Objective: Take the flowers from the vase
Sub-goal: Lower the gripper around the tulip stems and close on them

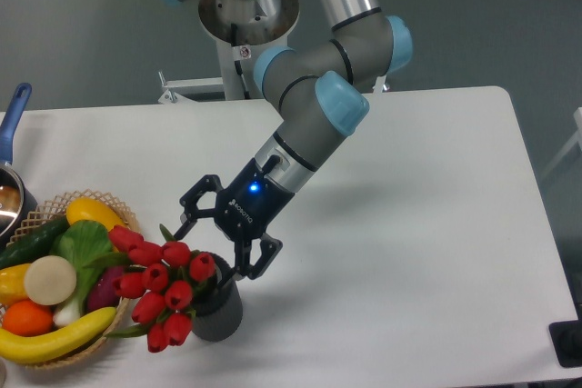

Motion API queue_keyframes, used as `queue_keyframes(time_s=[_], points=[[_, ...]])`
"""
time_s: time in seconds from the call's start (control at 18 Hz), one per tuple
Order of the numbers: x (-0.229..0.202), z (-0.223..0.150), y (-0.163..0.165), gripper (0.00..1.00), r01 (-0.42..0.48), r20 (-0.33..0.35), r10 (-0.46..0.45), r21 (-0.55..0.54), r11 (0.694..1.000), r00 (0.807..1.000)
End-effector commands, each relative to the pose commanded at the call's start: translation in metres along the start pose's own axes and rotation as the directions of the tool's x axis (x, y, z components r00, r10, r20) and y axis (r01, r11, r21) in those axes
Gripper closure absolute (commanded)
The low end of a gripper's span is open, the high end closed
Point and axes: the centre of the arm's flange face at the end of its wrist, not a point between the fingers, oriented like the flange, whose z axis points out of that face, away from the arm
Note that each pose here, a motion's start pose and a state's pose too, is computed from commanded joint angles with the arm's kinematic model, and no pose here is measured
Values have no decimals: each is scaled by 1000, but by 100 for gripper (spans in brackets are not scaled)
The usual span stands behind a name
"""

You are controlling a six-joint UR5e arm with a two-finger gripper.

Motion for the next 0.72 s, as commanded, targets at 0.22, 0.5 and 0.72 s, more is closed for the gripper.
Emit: queue_keyframes(time_s=[0.22, 0.5, 0.72], points=[[0, 9, -4, 0, -9, -13, 9, 2, 1000, 1000], [0, 17, -8, 0, -17, -32, 17, 15, 1000, 999], [-2, 27, -10, 0, -24, -43, 25, 14, 1000, 999]])
